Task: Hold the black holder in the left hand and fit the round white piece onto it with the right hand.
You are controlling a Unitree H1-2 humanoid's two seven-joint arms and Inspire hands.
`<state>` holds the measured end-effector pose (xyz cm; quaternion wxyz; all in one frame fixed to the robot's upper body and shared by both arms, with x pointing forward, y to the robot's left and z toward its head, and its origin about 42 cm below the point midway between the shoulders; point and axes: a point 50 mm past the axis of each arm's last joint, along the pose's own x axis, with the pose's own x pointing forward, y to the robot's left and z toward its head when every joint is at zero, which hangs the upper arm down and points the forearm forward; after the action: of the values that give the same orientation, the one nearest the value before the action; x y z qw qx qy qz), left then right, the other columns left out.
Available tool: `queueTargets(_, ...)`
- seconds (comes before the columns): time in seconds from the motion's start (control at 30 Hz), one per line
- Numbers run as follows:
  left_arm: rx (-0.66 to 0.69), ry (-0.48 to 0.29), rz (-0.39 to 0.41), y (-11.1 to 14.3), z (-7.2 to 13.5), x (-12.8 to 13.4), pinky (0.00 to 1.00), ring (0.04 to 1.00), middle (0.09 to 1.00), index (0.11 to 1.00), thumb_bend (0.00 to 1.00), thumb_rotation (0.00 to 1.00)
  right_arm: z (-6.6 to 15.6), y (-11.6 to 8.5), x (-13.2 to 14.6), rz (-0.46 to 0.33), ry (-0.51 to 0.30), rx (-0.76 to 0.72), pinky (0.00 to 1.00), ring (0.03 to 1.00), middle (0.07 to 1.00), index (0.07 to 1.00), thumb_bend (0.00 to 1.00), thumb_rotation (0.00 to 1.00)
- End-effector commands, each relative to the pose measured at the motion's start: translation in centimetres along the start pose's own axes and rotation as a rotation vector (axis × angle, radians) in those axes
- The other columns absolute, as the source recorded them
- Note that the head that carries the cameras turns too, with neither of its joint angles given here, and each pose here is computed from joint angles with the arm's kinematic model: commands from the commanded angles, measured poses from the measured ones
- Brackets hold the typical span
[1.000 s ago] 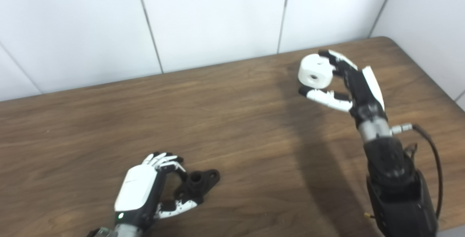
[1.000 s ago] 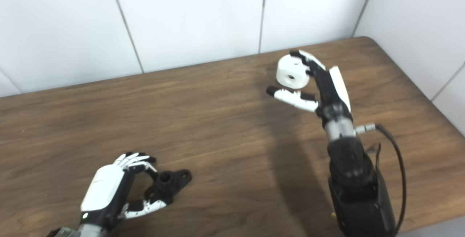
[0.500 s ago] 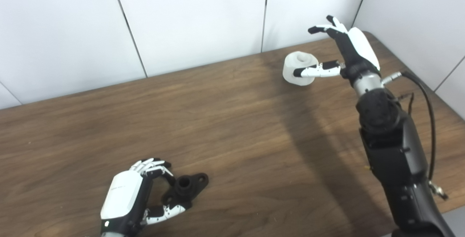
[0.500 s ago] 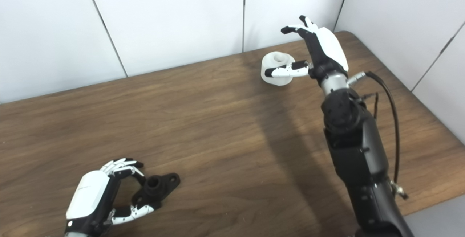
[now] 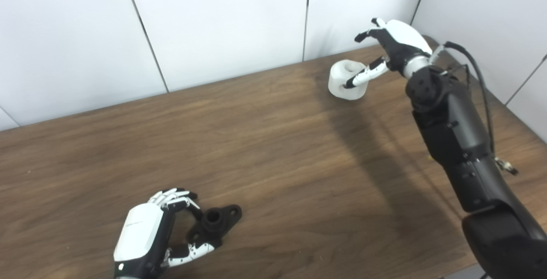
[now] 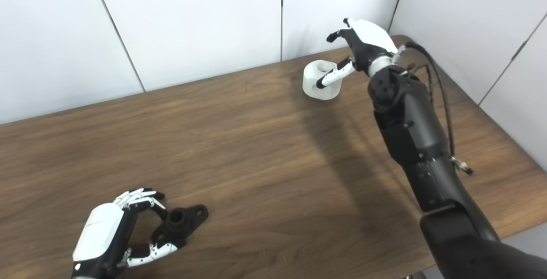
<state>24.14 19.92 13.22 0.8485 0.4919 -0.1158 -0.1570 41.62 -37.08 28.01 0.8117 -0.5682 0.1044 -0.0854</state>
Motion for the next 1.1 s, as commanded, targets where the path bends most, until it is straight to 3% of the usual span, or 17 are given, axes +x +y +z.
queueTargets(0.0,0.013,-0.005,0.011,0.5,0.1,0.0,0.88,0.833,0.752,0.487,0.52,0.04,0.9,-3.6,0.9,-0.077,-0.009,-0.04,1.0,1.0,1.0,0.8,0.99,0.26)
queueTargets(0.43,0.026,-0.001,0.008,0.3,0.1,0.0,0.88,0.835,0.756,0.487,0.52,0.04,0.3,-3.6,2.5,0.007,0.064,-0.089,1.0,1.0,1.0,0.816,0.99,0.29)
queueTargets(1.07,0.025,-0.001,0.013,0.4,0.0,0.1,0.87,0.831,0.751,0.487,0.52,0.04,-0.3,-2.6,2.4,0.04,0.08,-0.11,1.0,1.0,0.989,0.759,0.97,0.32)
